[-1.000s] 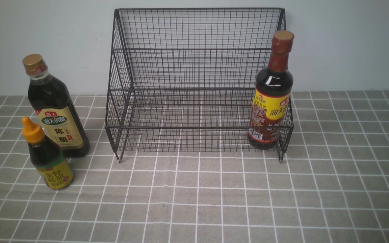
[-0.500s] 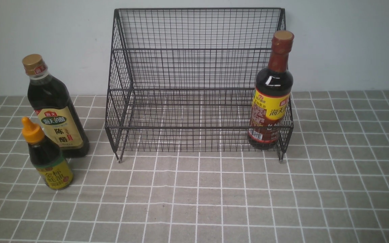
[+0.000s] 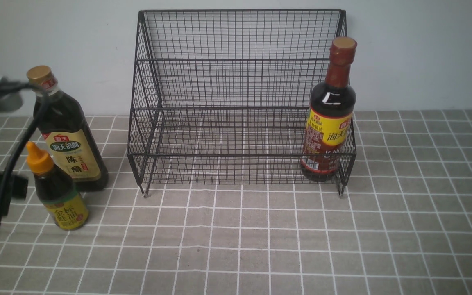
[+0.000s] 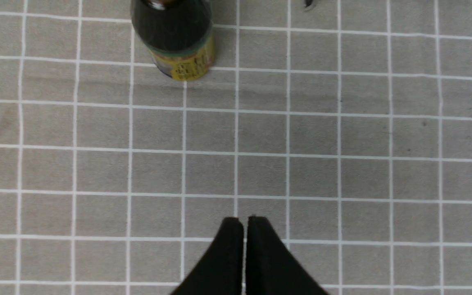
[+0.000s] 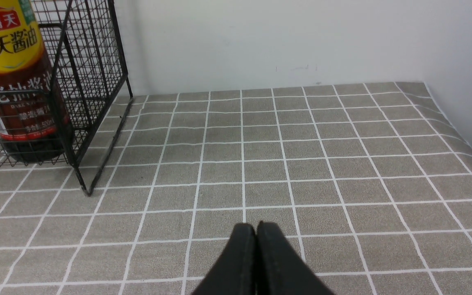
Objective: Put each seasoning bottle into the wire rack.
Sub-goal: Use the left arm to grab the condiment bottle closest to it
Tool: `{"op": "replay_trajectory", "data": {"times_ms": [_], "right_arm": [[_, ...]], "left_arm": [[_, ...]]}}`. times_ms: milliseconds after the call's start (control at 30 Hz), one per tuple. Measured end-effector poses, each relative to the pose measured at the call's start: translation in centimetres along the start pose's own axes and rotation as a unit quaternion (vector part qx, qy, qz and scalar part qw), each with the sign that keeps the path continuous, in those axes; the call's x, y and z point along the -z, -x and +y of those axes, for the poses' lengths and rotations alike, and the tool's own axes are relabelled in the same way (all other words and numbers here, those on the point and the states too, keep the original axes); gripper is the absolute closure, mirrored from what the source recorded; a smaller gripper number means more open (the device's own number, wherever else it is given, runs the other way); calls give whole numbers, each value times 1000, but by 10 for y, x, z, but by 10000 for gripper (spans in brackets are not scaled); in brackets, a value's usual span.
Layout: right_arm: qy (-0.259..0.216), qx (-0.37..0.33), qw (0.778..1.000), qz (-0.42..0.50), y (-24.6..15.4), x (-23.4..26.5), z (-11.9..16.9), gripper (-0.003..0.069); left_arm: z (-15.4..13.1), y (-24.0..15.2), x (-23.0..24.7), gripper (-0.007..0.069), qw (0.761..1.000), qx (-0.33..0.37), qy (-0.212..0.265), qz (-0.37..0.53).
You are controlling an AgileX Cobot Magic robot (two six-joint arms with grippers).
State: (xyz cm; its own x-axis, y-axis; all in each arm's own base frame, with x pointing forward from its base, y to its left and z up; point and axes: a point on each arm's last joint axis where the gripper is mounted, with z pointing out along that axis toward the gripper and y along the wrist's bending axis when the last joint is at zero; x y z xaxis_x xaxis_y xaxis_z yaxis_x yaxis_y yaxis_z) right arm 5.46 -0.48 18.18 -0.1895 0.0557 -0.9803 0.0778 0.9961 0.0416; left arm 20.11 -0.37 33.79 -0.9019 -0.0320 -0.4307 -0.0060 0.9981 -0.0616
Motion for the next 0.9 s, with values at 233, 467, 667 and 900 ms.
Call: {"op": "replay_trajectory", "data": {"times_ms": [233,467,667,900], "right_arm": [[0,9,1000,0,0,0,0,673],[0,11,1000,0,0,0,0,673],[0,11,1000,0,0,0,0,673],[0,11,1000,0,0,0,0,673]], "left_arm": [[6,57,-24,632,998,-21,34,57],[8,82,-37,584,998,-30,43,32],[9,95,-53,338,998,-35,48,-7],[17,104,-88,120,995,-58,81,16]]}}
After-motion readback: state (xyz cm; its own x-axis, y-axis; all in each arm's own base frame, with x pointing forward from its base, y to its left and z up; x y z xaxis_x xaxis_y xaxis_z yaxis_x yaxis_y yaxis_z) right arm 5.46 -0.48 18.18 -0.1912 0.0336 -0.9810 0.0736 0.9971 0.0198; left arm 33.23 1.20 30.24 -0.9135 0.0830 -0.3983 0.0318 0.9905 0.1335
